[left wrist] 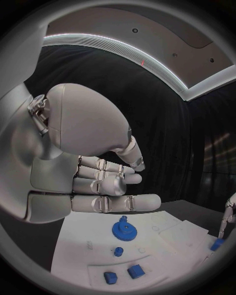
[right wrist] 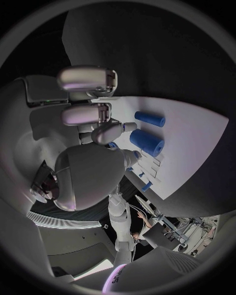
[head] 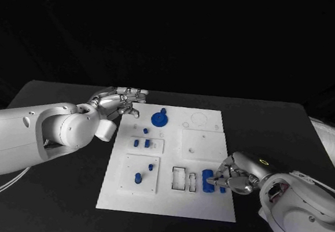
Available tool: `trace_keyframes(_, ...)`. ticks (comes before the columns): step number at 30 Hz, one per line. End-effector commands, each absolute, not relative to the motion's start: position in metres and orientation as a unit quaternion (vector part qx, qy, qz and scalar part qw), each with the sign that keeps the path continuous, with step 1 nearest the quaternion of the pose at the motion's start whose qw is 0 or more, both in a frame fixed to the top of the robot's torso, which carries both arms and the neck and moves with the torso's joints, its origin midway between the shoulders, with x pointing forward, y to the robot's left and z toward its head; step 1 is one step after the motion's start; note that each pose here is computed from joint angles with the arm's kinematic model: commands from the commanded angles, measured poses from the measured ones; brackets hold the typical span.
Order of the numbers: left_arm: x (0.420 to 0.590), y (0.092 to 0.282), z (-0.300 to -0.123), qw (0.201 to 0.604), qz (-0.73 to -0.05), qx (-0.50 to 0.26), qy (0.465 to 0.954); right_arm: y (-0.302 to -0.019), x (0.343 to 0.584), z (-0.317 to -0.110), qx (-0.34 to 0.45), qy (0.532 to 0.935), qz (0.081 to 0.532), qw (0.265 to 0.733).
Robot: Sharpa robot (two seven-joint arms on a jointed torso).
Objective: Assemble the parts on the task board
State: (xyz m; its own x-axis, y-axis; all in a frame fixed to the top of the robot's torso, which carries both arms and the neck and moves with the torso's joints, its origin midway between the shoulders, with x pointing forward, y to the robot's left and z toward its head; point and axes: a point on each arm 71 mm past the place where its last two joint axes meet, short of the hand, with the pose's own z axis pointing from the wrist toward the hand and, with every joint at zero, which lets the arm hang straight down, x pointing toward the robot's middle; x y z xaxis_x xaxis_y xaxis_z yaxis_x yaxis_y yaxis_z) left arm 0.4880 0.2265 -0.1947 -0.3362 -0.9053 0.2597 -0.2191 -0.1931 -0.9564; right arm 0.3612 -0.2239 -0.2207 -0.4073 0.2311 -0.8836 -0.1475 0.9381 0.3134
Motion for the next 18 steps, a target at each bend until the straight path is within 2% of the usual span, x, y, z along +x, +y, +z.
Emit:
trace_keyframes(1, 0.487, 0.225, -0.194, 0.285, -0.597, -0.492, 0.566, -0.221, 0.361, -0.226, -0.006, 0.828, 0.155, 0.538)
trace_keyframes(18, 0.487, 0.226, -0.194, 0.285, -0.596, -0.492, 0.566, -0.206, 0.366, -0.245, -0.022, 0.839, 0.151, 0.522)
